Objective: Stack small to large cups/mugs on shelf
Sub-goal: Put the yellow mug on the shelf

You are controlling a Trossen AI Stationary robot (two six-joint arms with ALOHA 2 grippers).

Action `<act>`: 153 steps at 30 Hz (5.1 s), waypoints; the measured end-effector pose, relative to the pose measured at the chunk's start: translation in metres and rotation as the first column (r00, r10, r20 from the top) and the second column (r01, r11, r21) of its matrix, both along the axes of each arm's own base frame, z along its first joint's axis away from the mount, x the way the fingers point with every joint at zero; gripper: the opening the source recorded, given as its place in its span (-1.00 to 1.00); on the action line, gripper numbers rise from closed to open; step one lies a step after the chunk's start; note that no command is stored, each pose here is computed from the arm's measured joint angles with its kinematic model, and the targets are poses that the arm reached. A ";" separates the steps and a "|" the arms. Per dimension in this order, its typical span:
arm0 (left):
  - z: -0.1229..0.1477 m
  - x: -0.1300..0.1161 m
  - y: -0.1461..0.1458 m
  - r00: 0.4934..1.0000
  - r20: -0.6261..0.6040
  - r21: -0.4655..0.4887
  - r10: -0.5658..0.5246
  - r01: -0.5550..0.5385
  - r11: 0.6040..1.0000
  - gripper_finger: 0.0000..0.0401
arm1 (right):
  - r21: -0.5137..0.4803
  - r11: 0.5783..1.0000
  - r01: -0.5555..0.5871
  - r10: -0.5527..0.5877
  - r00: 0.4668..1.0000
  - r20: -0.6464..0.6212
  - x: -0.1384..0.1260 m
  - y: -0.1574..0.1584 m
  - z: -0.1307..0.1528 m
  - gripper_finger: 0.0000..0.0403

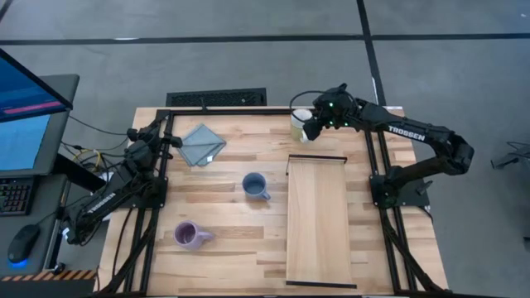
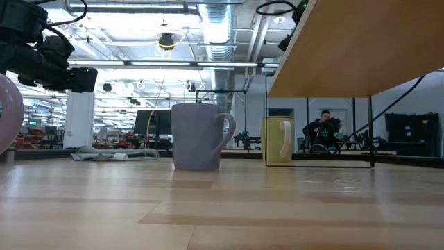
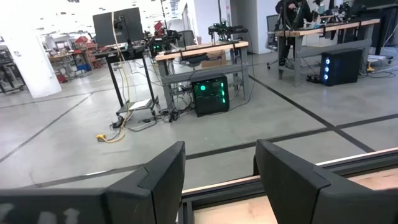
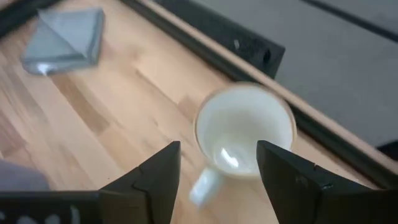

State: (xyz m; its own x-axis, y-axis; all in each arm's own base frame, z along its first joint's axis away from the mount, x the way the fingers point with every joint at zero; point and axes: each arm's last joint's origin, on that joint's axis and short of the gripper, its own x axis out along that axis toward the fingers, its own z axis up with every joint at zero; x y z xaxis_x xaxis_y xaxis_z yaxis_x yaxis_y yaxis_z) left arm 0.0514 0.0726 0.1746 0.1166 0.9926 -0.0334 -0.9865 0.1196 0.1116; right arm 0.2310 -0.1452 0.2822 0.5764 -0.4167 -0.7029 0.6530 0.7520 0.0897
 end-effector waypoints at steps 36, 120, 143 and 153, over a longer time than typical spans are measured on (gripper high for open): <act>0.000 0.000 0.000 1.000 0.000 0.000 0.000 0.000 1.000 -0.06 | 0.088 0.975 0.205 -0.203 0.979 -0.033 0.008 0.024 -0.008 0.16; 0.000 0.000 0.000 1.000 0.000 0.000 0.000 0.000 1.000 -0.06 | 0.112 0.960 0.256 -0.217 0.935 -0.279 0.051 0.007 -0.091 -0.69; 0.000 0.000 0.000 1.000 0.000 0.000 0.000 0.000 1.000 -0.06 | 0.093 0.979 0.183 -0.150 0.947 -0.283 0.062 0.006 -0.060 -0.69; 0.000 0.000 0.000 1.000 0.000 0.000 -0.001 0.001 1.000 -0.06 | 0.031 0.994 0.106 -0.092 0.948 -0.305 0.073 0.015 -0.015 -0.69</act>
